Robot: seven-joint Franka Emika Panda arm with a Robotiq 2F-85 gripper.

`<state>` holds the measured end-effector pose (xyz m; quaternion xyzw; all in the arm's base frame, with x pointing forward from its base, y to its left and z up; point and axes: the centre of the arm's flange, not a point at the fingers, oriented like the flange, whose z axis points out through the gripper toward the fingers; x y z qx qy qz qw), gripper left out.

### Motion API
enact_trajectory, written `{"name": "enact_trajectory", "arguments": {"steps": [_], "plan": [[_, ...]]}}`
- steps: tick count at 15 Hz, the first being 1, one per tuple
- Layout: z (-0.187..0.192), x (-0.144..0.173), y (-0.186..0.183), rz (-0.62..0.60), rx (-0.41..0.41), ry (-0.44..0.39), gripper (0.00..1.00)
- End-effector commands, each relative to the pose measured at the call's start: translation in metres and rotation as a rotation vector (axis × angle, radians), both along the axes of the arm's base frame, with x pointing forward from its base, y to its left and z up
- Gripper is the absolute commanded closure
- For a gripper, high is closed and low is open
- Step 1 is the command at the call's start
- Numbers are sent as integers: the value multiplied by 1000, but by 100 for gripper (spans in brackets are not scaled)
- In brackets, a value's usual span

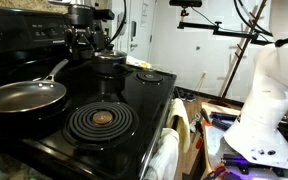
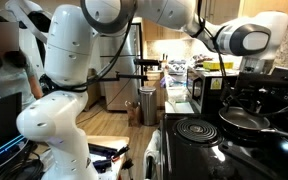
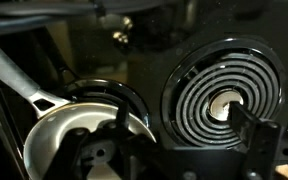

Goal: Move the pan to the back left plate

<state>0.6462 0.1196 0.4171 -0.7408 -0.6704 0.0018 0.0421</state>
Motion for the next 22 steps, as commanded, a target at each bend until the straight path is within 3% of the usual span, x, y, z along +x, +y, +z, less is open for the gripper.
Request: {"name": "enact_trajectory", "arguments": {"steps": [1, 4, 8, 12, 16, 22], "plan": [[-2, 0, 0, 0, 0, 4, 0], [-3, 0, 1, 1, 0, 6, 0], [-13, 32, 1, 53, 11, -89, 0], [-29, 61, -5, 137, -23, -68, 0], [-39, 89, -11, 228, -112, -70, 0], [-37, 110, -9, 253, -127, -139, 0]]}}
